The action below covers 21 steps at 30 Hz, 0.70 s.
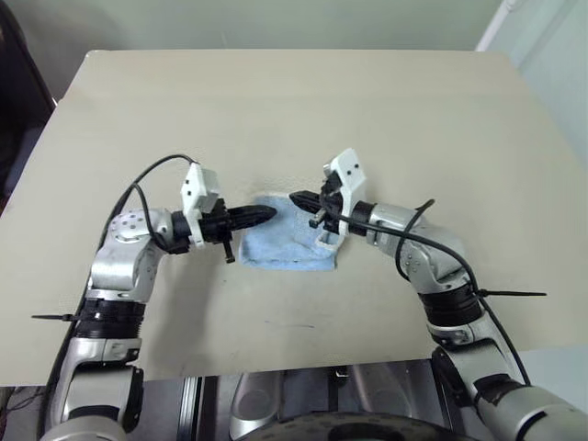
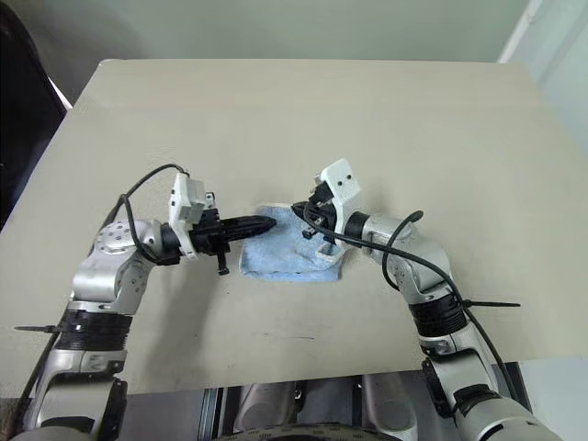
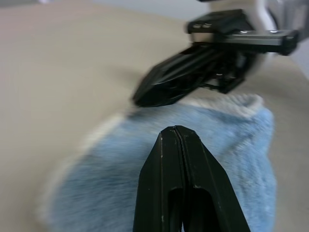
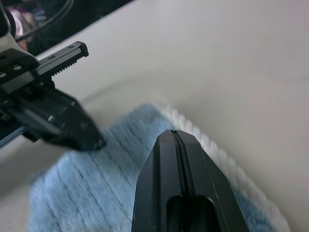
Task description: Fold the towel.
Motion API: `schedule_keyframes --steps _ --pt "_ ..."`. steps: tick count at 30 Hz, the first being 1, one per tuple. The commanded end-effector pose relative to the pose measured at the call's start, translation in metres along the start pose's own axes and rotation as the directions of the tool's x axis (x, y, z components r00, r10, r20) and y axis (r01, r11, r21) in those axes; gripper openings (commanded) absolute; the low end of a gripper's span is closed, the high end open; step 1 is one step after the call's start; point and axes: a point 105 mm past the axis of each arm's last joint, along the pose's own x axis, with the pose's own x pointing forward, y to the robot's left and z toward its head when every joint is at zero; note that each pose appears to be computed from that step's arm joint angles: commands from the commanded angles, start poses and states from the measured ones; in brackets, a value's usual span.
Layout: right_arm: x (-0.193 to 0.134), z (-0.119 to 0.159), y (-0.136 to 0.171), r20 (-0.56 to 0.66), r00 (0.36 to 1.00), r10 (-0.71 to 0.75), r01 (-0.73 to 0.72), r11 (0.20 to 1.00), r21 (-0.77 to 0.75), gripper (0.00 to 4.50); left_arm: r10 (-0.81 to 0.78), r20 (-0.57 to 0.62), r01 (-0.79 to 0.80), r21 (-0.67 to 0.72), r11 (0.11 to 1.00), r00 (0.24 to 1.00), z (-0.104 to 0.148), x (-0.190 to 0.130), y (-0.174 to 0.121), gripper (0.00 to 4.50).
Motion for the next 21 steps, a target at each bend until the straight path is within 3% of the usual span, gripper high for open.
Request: schedule_keyframes --steps 1,3,10,17,21 --pt "-0.003 -0.018 0.007 -0.070 0.997 -0.014 0.010 0.999 -0.046 0.02 -0.059 -0.091 0.065 0.065 0.996 0.994 -0.018 0.000 -0.012 0.00" --pt "-0.005 -0.039 0.007 -0.131 0.991 -0.032 0.029 0.999 -0.031 0.02 -0.076 -0.120 0.082 0.044 0.996 0.990 -0.030 -0.002 -0.017 0.00" --pt "-0.009 -0.077 -0.006 -0.261 0.957 -0.126 0.104 0.990 -0.098 0.02 -0.068 -0.127 0.070 0.011 0.997 0.990 -0.036 -0.003 -0.017 0.00" --pt "-0.009 -0.057 -0.014 -0.187 0.975 -0.121 0.105 0.990 -0.096 0.02 -0.046 -0.057 0.046 0.004 0.999 0.997 -0.020 0.003 -0.008 0.00" --pt "-0.020 -0.034 -0.009 -0.109 0.993 -0.040 0.034 0.998 -0.058 0.02 0.013 0.053 -0.007 -0.113 0.994 0.999 0.007 0.000 0.005 0.00"
